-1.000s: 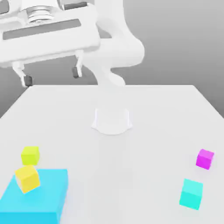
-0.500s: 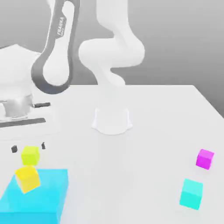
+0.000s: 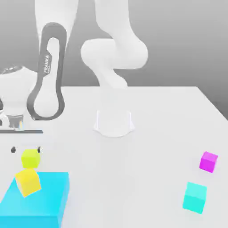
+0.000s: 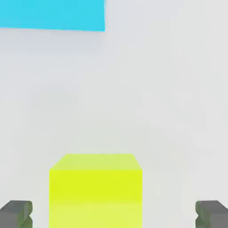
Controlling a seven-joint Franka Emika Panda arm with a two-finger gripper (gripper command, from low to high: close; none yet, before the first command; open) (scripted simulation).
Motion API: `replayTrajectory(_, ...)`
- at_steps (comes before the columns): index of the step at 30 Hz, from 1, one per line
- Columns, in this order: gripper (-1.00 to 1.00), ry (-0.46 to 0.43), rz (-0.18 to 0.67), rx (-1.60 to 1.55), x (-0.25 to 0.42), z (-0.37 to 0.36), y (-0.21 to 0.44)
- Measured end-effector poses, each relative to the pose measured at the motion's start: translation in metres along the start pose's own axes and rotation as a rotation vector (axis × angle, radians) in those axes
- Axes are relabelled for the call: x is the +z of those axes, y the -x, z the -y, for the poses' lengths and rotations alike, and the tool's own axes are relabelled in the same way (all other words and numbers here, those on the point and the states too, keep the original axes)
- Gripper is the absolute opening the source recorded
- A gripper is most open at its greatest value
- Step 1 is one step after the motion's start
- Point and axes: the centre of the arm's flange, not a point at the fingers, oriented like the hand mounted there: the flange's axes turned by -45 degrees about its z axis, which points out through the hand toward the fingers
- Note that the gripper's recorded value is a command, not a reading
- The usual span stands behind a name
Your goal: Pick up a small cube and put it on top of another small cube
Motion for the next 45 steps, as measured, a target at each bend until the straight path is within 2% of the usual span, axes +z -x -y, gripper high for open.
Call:
replayTrajectory(1,0.0,-0.004,0.0,0.001,0.007,0.002,0.001)
replayTrajectory(2,-1.0,-0.009,0.0,0.002,0.013,0.003,0.001)
replayTrajectory(9,-1.0,-0.012,0.0,0.003,0.014,0.004,0.001)
replayTrajectory(22,-1.0,-0.01,-0.001,0.003,-0.048,0.002,0.001)
replayTrajectory(24,-1.0,-0.009,-0.057,0.007,-0.061,0.0,-0.022)
replayTrajectory(26,-1.0,-0.013,-0.133,-0.083,-0.078,0.014,-0.073)
replayTrajectory(28,-1.0,-0.026,-0.203,-0.226,-0.097,0.044,-0.13)
replayTrajectory(29,-1.0,-0.032,-0.211,-0.331,-0.101,0.067,-0.152)
replayTrajectory(35,-1.0,-0.053,-0.181,-0.946,-0.11,0.214,-0.224)
replayTrajectory(40,-1.0,-0.054,-0.142,-1.464,-0.116,0.351,-0.235)
replayTrajectory(45,-1.0,-0.033,-0.077,-1.978,-0.113,0.476,-0.208)
